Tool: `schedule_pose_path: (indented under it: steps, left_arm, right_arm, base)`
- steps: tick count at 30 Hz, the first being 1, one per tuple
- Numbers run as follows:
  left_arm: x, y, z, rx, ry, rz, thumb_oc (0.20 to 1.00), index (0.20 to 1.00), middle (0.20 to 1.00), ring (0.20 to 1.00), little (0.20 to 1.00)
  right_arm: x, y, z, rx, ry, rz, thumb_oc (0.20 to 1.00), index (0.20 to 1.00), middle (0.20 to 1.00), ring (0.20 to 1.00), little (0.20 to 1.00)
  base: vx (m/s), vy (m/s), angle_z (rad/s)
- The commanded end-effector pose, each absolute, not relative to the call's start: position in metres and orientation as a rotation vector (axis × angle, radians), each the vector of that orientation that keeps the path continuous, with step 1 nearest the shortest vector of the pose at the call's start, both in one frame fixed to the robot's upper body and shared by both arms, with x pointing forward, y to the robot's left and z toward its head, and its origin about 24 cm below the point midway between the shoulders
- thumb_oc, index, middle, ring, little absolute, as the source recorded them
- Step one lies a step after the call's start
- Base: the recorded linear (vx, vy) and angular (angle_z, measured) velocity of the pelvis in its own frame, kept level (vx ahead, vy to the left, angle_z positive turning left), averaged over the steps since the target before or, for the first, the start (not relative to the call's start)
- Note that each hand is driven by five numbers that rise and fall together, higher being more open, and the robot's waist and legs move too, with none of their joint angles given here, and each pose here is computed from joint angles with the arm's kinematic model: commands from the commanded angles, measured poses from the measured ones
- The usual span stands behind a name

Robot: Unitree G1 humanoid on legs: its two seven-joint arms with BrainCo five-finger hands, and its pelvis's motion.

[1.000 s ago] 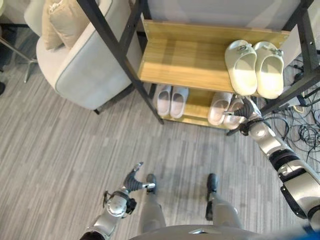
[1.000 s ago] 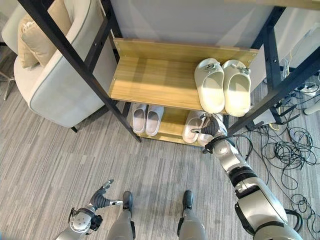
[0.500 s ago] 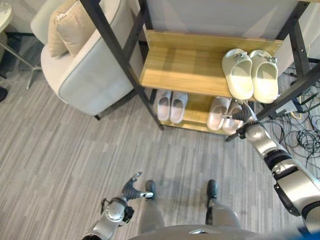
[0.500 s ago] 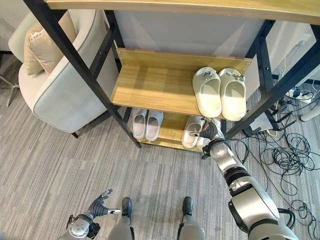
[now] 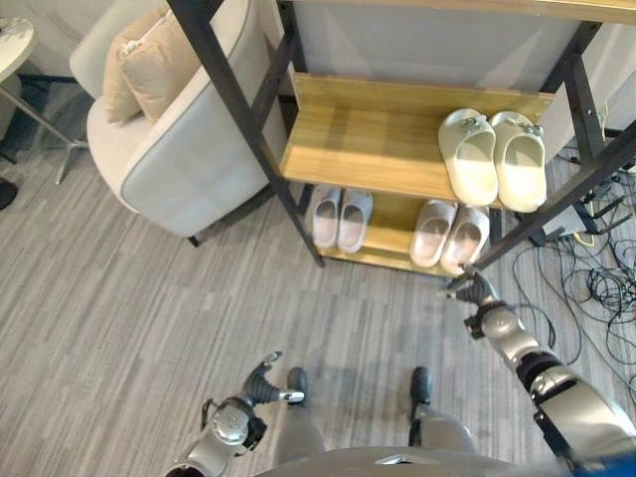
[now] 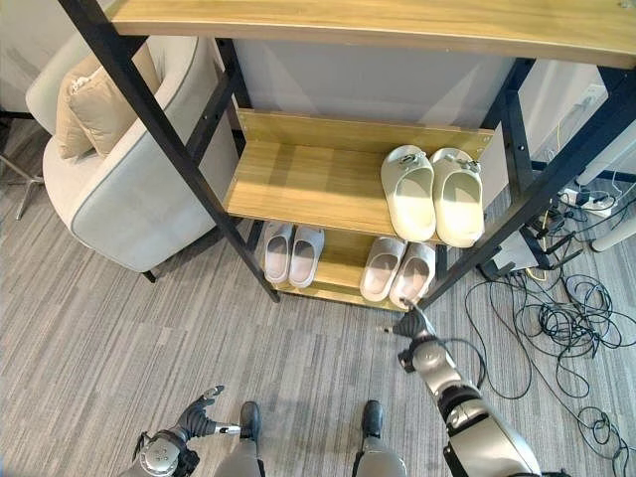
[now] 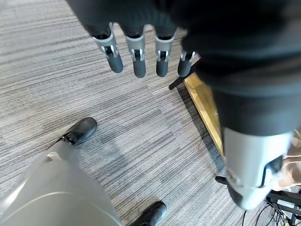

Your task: Arrange the slippers neatly on the shoe rack.

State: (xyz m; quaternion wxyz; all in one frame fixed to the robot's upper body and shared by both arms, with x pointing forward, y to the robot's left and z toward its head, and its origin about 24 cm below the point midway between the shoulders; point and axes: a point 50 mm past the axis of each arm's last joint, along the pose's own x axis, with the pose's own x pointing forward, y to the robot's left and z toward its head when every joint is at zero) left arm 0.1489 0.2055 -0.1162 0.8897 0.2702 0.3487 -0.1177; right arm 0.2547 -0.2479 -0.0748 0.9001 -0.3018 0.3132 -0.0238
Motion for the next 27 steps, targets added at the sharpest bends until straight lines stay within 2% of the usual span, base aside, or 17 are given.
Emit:
schedule_pose_path:
  steps: [1,3,4,5,10,12,18,27]
  left_arm:
    - [0.149,0.208,-0.119,0.586,0.731,-0.243,1.000,1.000,1.000,1.000,1.000]
    - [0.146,0.208,-0.122,0.492,0.767,-0.203,1.000,1.000,1.000,1.000,1.000]
    - [0.144,0.209,-0.123,0.401,0.774,-0.176,1.000,1.000,1.000,1.000,1.000]
    - [0.142,0.210,-0.123,0.364,0.779,-0.170,1.000,1.000,1.000,1.000,1.000]
    - [0.119,0.219,-0.136,0.315,0.883,-0.107,1.000,1.000,1.000,1.000,1.000]
    - [0.109,0.220,-0.142,0.301,0.935,-0.086,1.000,1.000,1.000,1.000,1.000]
    - [0.069,0.231,-0.161,0.237,1.150,0.012,1.000,1.000,1.000,1.000,1.000]
    - [-0.013,0.266,-0.164,0.199,1.508,0.199,1.000,1.000,1.000,1.000,1.000]
  right_arm:
    - [0.230,-0.256,-0.091,-0.555,0.720,-0.110,1.000,1.000,1.000,1.000,1.000]
    - [0.203,-0.264,-0.106,-0.534,0.812,-0.124,1.000,1.000,1.000,1.000,1.000]
    - [0.171,-0.276,-0.119,-0.512,0.915,-0.159,1.000,1.000,1.000,1.000,1.000]
    - [0.155,-0.282,-0.124,-0.495,0.964,-0.185,1.000,1.000,1.000,1.000,1.000]
    - [0.080,-0.305,-0.140,-0.395,1.184,-0.342,1.000,1.000,1.000,1.000,1.000]
    - [0.061,-0.312,-0.141,-0.371,1.236,-0.397,1.000,1.000,1.000,1.000,1.000]
    - [0.013,-0.316,-0.145,-0.255,1.373,-0.518,1.000,1.000,1.000,1.000,1.000]
    - [-0.017,-0.288,-0.156,-0.197,1.498,-0.388,1.000,1.000,1.000,1.000,1.000]
  base:
    - [0.06,0.006,0.13]
    - [0.07,0.014,0.10]
    - [0.09,0.019,0.04]
    - [0.09,0.012,0.03]
    - [0.06,0.005,-0.01]
    - [0.03,0.004,-0.12]
    - [-0.01,0.020,-0.16]
    - [0.01,0.022,-0.09]
